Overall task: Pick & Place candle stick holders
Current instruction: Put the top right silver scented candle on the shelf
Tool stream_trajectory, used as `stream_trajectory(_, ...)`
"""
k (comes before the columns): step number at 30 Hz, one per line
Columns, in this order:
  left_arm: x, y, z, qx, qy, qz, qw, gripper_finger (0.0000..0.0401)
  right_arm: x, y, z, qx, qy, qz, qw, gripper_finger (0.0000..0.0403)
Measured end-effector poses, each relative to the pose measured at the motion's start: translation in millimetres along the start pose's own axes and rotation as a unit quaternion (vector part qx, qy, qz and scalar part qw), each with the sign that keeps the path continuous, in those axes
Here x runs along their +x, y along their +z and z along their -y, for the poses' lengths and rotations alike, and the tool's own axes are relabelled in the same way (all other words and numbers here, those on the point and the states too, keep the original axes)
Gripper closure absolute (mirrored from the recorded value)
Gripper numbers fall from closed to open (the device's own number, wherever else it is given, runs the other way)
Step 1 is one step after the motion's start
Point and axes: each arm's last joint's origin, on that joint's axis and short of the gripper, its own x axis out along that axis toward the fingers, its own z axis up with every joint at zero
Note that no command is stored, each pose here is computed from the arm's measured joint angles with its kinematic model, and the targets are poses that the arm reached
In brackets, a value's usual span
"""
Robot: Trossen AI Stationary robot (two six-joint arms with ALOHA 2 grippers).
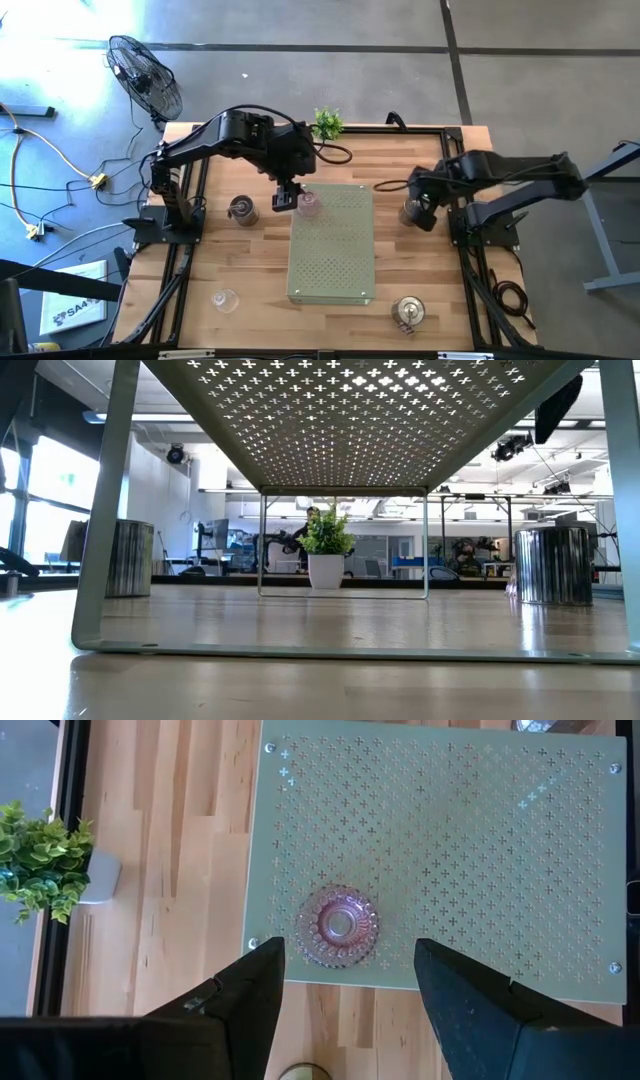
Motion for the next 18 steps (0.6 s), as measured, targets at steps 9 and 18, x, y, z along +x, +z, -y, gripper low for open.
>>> stream_trajectory(9,-0.1,-0.1,0.3,0.003,-0.005,0.0,1.0,0.0181,31.6,8.2,22.6,0.058,0.007,-0.086,0.995,0.0004)
stream_trajectory(18,-0.1,-0.1,0.6,0.004,-0.01,0.0,1.0,0.0181,70.7,10.3,31.0,0.04,0.031,-0.087,0.995,0.0004)
